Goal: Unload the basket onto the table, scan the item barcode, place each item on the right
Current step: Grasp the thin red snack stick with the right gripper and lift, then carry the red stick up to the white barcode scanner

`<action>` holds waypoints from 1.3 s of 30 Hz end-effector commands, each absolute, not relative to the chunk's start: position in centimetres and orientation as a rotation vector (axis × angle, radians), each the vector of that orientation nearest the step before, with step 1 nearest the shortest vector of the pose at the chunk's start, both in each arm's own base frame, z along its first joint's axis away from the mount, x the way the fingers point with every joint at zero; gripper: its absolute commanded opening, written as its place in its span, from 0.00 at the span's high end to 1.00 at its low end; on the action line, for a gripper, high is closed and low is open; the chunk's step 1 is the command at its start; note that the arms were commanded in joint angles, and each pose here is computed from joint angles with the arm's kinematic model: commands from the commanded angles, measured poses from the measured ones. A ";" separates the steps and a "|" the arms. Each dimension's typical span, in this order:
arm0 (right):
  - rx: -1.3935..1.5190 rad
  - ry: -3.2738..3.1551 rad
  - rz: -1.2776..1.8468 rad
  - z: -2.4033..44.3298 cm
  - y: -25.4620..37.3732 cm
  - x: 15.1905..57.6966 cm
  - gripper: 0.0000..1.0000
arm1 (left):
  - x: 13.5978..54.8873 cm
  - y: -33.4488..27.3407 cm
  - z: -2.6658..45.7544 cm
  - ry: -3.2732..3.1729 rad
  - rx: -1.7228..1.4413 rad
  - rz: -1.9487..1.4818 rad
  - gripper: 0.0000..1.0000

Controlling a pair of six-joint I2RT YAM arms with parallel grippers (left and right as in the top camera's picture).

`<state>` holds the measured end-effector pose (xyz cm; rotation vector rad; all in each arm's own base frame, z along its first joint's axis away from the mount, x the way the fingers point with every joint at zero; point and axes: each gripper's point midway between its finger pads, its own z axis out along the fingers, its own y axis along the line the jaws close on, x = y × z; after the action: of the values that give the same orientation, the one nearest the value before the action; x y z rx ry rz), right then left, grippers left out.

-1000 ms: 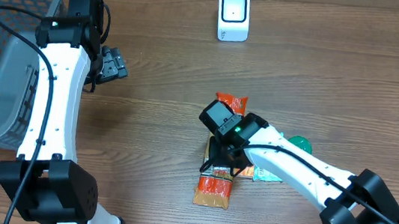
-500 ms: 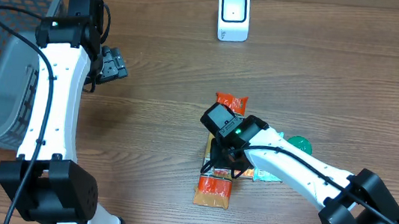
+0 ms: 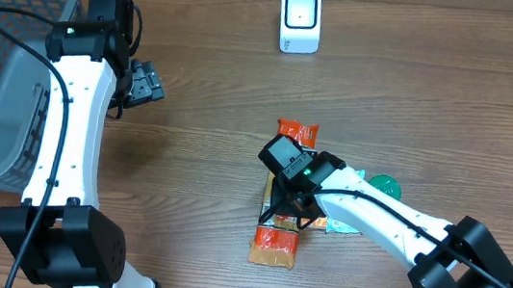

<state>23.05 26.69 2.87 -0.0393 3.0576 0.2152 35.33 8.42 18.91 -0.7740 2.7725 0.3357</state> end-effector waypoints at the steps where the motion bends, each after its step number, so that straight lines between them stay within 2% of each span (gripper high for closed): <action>1: -0.021 3.066 0.169 2.2 26.0 22.6 0.80 | 35.7 8.5 19.5 2.766 -0.745 0.333 0.00; 2: -0.022 3.066 0.169 2.2 26.0 22.6 0.86 | 35.7 8.5 19.5 2.766 -0.745 0.334 0.00; 3: -0.022 3.066 0.169 2.2 26.0 22.6 0.96 | 35.7 8.5 19.5 2.766 -0.745 0.334 0.00; 10: -0.125 3.053 0.195 4.6 25.8 23.6 0.96 | 35.7 8.5 19.5 2.766 -0.745 0.334 0.00; 20: -0.503 2.715 0.410 13.6 27.5 26.6 0.96 | 35.7 8.5 19.5 2.766 -0.745 0.334 0.00; 25: -0.606 2.663 0.417 14.7 27.4 26.4 0.96 | 35.7 8.5 19.5 2.766 -0.745 0.333 0.00; 31: -1.097 2.520 0.671 15.5 30.4 22.8 0.96 | 35.7 8.5 19.5 2.766 -0.745 0.333 0.00; 39: -1.168 2.508 0.555 14.8 29.3 23.1 0.96 | 35.7 8.5 19.5 2.766 -0.745 0.333 0.00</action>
<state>22.55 29.01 13.55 -1.1037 2.5935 0.5807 35.33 8.42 18.91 -0.7740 2.7725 0.3357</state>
